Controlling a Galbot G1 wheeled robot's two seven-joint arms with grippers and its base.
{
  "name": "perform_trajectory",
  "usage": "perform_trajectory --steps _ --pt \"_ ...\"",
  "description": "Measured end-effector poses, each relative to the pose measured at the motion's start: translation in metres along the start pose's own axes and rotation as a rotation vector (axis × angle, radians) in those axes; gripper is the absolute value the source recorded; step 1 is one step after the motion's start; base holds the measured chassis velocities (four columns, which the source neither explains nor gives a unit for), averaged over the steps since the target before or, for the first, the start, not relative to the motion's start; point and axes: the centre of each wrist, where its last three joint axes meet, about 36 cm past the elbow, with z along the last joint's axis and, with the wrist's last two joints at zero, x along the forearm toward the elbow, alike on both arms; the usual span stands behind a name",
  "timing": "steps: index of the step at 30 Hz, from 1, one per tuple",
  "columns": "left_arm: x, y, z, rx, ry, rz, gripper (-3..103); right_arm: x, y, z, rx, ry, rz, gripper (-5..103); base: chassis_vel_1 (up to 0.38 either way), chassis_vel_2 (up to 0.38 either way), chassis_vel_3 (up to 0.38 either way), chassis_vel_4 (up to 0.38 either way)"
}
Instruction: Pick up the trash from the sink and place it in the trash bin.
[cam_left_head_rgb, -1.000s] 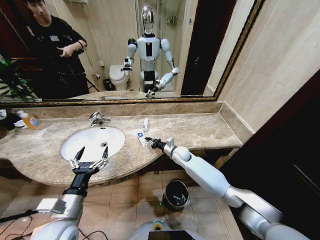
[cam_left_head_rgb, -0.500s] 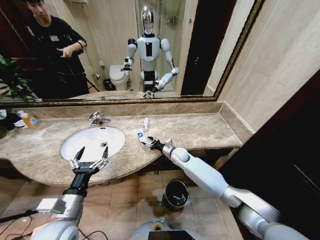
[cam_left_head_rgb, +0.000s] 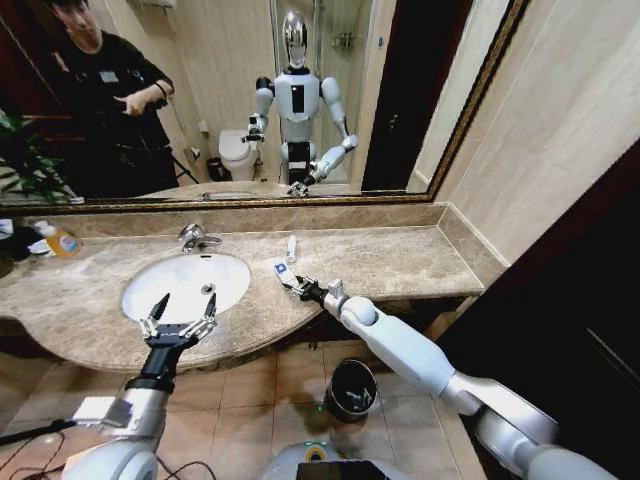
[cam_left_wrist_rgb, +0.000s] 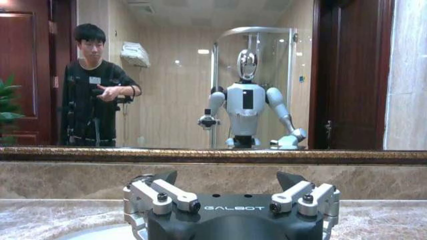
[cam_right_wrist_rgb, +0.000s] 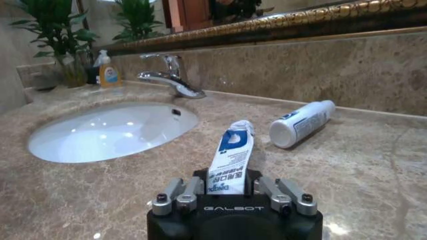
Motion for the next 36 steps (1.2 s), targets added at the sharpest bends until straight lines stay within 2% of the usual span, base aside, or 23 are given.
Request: perform_trajectory --steps 1,4,6,7,8,10,12,13,18,22,26,29,31,33,35,36 --pt "0.0 0.0 0.0 0.0 0.0 0.0 100 0.0 0.0 0.0 0.0 0.0 0.0 36 0.0 0.0 0.0 0.0" --pt "0.0 0.0 0.0 0.0 0.0 0.0 100 0.003 -0.001 0.0 -0.002 -0.009 0.005 24 0.0 0.0 0.0 0.0" --pt "0.0 0.0 0.0 0.0 0.0 0.0 100 0.004 -0.002 0.0 -0.003 -0.013 0.007 24 0.0 0.0 0.0 0.0" --pt "0.0 0.0 0.0 0.0 0.0 0.0 100 0.006 -0.002 0.0 -0.003 -0.02 0.009 16 0.0 0.0 0.0 0.0" --pt "0.0 0.0 0.0 0.0 0.0 0.0 100 0.007 -0.001 -0.001 -0.003 -0.023 0.01 16 0.0 0.0 0.0 0.0" --pt "0.0 0.0 0.0 0.0 0.0 0.0 100 0.01 -0.001 -0.003 0.0 -0.038 0.019 8 0.0 0.0 0.0 0.0" --pt "0.0 0.0 0.0 0.0 0.0 0.0 100 0.011 0.0 -0.005 0.003 -0.048 0.023 8 0.0 0.0 0.0 0.0" --pt "0.0 0.0 0.0 0.0 0.0 0.0 100 0.015 0.001 -0.009 0.008 -0.068 0.027 2 0.0 0.0 0.0 0.0" --pt "0.0 0.0 0.0 0.0 0.0 0.0 100 0.031 0.0 -0.022 0.022 -0.123 0.041 0 0.0 0.0 0.0 0.0" --pt "0.0 0.0 0.0 0.0 0.0 0.001 100 0.068 -0.004 -0.034 0.023 -0.18 0.075 0 0.0 0.0 0.0 0.0" --pt "0.0 0.0 0.0 0.0 0.0 0.0 100 0.102 -0.006 -0.032 0.019 -0.192 0.093 0 0.0 0.0 0.0 0.0" --pt "0.0 0.0 0.0 0.0 0.0 0.0 100 0.143 0.002 -0.022 0.013 -0.193 0.099 0 0.0 0.0 0.0 0.0" --pt "0.0 0.0 0.0 0.0 0.0 0.0 100 0.169 0.015 -0.017 0.008 -0.214 0.095 0 0.0 0.0 0.0 0.0" --pt "0.0 0.0 0.0 0.0 0.0 0.0 100 0.176 0.02 -0.014 0.002 -0.221 0.093 0 0.0 0.0 0.0 0.0" --pt "0.0 0.0 0.0 0.0 0.0 0.0 100 0.193 0.032 -0.001 -0.023 -0.232 0.074 0 0.0 0.0 0.0 0.0" --pt "0.0 0.0 0.0 0.0 0.0 0.0 100 0.211 0.044 0.022 -0.057 -0.231 0.046 0 0.0 0.0 0.0 0.0"
